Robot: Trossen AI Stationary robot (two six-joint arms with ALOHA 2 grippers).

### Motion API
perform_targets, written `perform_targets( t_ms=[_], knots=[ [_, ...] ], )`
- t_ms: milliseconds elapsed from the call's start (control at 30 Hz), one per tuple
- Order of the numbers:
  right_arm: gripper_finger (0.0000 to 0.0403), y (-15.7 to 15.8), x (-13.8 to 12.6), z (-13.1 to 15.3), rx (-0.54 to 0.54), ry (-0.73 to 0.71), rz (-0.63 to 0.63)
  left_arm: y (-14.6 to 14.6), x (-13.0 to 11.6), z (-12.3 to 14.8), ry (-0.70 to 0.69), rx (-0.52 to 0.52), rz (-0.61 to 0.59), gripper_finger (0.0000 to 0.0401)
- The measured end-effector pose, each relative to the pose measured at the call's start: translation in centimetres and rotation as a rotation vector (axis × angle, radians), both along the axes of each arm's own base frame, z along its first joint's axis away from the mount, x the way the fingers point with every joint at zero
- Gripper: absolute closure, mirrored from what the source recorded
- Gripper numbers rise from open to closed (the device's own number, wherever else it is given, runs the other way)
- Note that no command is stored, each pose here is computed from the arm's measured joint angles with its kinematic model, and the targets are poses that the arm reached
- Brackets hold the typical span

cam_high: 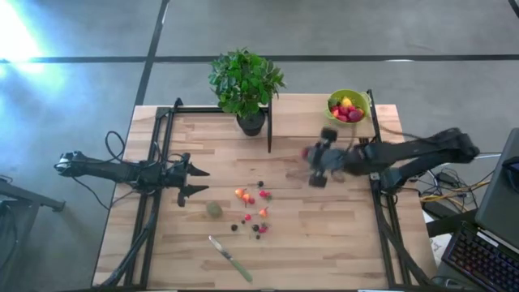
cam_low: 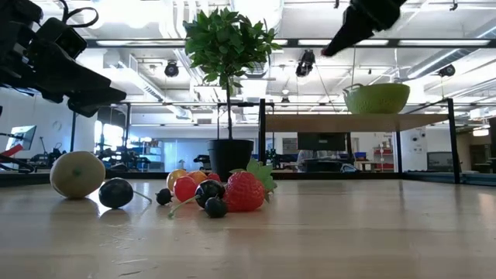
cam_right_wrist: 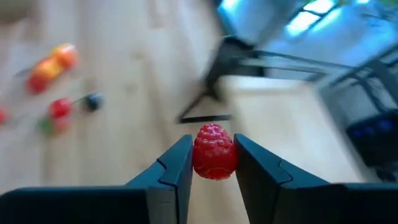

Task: Pick & Place Fruit
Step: Put the raspberry into the green strainer bowl on the shelf

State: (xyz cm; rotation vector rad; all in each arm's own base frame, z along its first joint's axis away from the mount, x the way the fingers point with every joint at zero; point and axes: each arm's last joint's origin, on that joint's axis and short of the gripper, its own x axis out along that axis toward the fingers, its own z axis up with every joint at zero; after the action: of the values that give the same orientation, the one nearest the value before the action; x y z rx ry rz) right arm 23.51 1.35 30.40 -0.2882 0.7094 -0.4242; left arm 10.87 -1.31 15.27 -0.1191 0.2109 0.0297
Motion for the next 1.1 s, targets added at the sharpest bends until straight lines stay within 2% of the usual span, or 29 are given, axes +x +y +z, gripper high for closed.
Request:
perform_targets(
  t_ms=[133, 267, 600, 767, 1100],
  knots=[
    [0.0312, -3.3, -2.7, 2.5, -0.025, -0.102, -0.117, 0.0, 0.0, 0.0, 0.0, 0.0, 0.0, 0.0172],
    [0.0313, -6.5, -5.0, 3.9, -0.049, -0.16, -0.269, 0.0, 0.0, 0.0, 0.001, 0.0, 0.0, 0.0172],
    [0.0311, -13.2, -8.6, 3.0, 0.077, -0.103, -0.508, 0.0, 0.0, 0.0, 0.0, 0.0, 0.0, 0.0172],
    [0.0305, -15.1, -9.4, 2.2, 0.148, -0.074, -0.563, 0.0, 0.0, 0.0, 0.0, 0.0, 0.0, 0.0172],
    [0.0303, -16.3, -9.3, 1.2, 0.195, -0.028, -0.604, 0.0, 0.0, 0.0, 0.001, 0.0, 0.0, 0.0172]
  ],
)
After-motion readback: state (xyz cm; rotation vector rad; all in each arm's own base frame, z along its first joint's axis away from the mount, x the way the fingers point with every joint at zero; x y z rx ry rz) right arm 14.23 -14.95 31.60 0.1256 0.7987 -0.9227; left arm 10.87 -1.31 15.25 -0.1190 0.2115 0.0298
